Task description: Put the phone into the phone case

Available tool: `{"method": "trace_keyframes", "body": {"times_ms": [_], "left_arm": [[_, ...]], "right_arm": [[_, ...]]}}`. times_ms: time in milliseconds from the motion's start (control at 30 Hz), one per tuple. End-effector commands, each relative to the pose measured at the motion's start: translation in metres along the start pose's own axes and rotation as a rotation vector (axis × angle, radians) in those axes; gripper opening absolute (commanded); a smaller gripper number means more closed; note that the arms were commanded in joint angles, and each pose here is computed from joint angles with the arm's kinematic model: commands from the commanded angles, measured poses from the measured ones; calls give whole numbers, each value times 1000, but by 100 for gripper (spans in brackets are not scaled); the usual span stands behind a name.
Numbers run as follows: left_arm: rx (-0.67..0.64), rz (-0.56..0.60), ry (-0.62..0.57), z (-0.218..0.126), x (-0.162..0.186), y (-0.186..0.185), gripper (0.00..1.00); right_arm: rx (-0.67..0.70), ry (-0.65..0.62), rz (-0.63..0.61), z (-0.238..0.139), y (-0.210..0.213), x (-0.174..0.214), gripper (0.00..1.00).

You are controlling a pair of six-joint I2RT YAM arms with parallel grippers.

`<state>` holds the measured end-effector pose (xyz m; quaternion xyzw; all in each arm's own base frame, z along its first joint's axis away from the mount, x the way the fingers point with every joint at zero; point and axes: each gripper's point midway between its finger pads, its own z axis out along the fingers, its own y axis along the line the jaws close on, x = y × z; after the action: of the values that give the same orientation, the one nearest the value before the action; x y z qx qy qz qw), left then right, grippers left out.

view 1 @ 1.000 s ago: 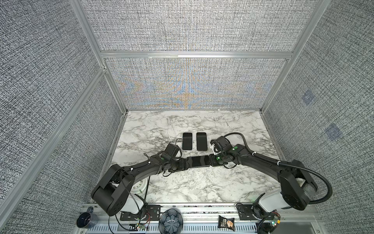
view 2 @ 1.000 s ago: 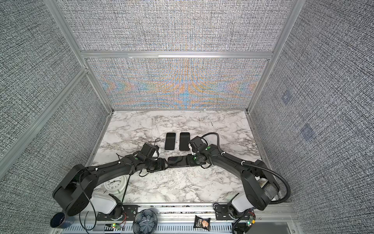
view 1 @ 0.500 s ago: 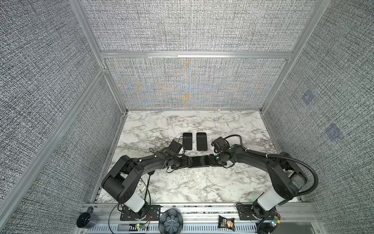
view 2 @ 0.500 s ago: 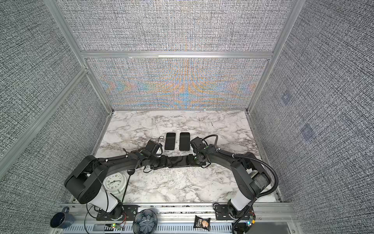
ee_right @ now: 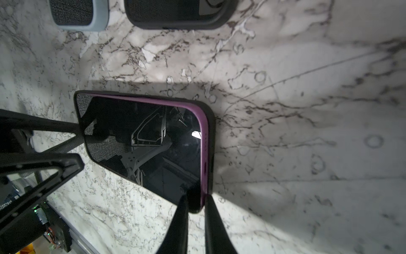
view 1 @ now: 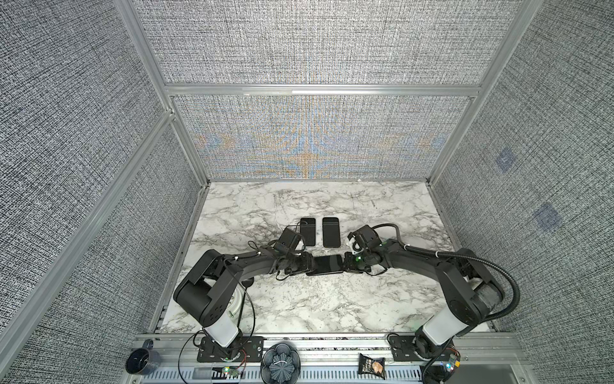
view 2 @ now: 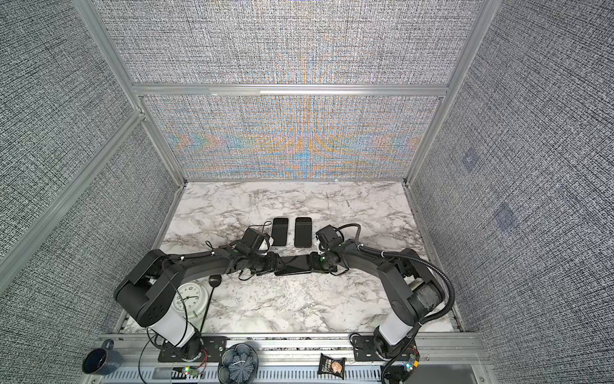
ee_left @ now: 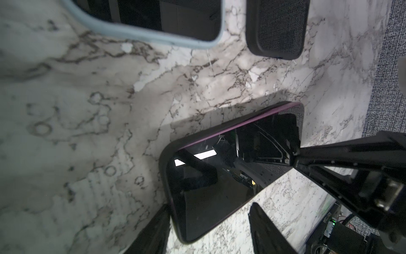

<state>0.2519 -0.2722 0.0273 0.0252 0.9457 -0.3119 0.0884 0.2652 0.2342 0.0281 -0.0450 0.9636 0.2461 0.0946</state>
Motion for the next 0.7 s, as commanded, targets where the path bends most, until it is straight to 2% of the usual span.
{"method": "trace_keyframes", "body": {"times_ms": [0,467,600,667], "left_arm": [[-25,-1,33,4,8,8,59],[-31,-4,33,3,11,10,58],[-53,-9,25,0,11,15,59],[-90,-12,16,-7,13,23,62]], "right_arm": [[-25,31,-3,6,1,10,13],[-34,44,12,13,-4,20,8],[-17,33,2,1,-3,19,8],[25,9,-17,-14,-7,15,8]]}}
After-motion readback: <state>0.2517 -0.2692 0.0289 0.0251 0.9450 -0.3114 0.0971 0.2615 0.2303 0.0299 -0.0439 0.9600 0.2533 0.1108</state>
